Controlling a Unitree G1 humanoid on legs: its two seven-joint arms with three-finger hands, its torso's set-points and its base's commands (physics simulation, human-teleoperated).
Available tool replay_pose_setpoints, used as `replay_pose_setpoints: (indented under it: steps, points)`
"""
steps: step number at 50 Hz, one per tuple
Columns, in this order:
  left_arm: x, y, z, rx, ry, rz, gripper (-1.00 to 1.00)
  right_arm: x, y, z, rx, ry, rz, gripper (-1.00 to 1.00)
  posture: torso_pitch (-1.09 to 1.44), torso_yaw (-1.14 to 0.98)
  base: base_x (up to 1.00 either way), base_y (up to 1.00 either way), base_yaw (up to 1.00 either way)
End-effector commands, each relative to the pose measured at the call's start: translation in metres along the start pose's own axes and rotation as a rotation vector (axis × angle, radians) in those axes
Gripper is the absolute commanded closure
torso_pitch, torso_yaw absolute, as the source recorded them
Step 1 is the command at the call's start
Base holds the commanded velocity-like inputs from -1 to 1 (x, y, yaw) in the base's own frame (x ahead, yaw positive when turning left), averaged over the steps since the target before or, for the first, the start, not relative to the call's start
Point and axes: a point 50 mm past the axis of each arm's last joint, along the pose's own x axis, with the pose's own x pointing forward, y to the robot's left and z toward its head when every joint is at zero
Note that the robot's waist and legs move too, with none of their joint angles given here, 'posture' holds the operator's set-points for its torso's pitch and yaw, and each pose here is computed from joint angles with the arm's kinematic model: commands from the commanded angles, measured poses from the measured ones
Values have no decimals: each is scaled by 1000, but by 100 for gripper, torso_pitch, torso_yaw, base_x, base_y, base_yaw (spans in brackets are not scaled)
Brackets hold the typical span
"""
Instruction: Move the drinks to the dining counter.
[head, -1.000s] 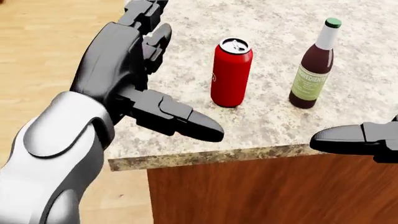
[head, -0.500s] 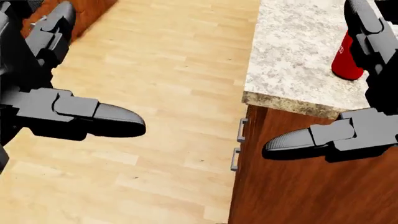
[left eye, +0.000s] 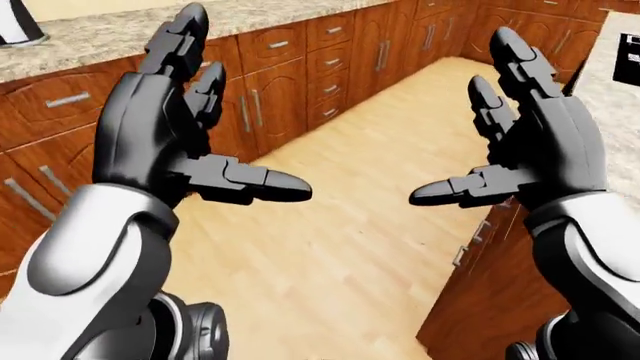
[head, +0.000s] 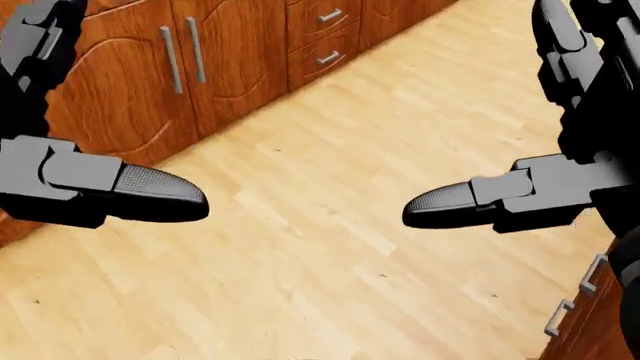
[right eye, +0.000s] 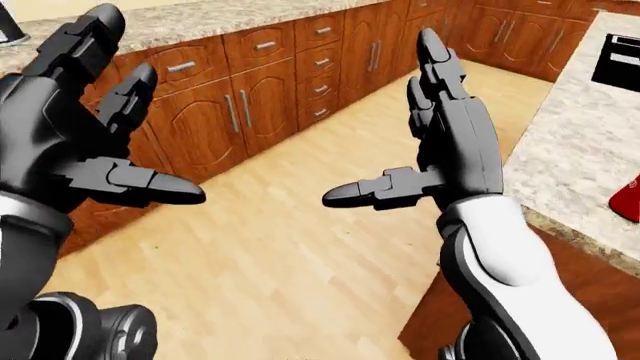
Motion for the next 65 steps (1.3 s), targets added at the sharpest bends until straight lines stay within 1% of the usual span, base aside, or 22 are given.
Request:
replay_pose_setpoints:
  steps: [1,5,11,17,25,27,38,65]
  points:
    - [-2,-1,12,7,-79,16,-100,0,0,9,-9,-71,-2,-100,0,0,0,0,100]
    - [-4,-2,14,23,-96,20,-100,0,1,7,-14,-66,2,-100,0,0,0,0,100]
    - [-7,-2,15,25,-104,27,-100,2,1,4,-10,-67,2,-100,0,0,0,0,100]
    - [-11,-2,12,21,-103,27,-100,0,5,2,-8,-60,13,-100,0,0,0,0,100]
    - [-14,-3,10,14,-105,29,-100,-2,5,-1,-11,-53,16,-100,0,0,0,0,100]
    - [-17,-2,10,14,-105,30,-100,-2,7,-3,0,-48,22,-100,0,0,1,0,100]
    - [-23,-1,14,11,-116,33,-100,-3,8,-4,-7,-48,27,-100,0,0,0,0,100]
    - [-26,-2,16,17,-123,24,-100,-3,9,-3,-19,-54,34,-100,0,0,3,0,100]
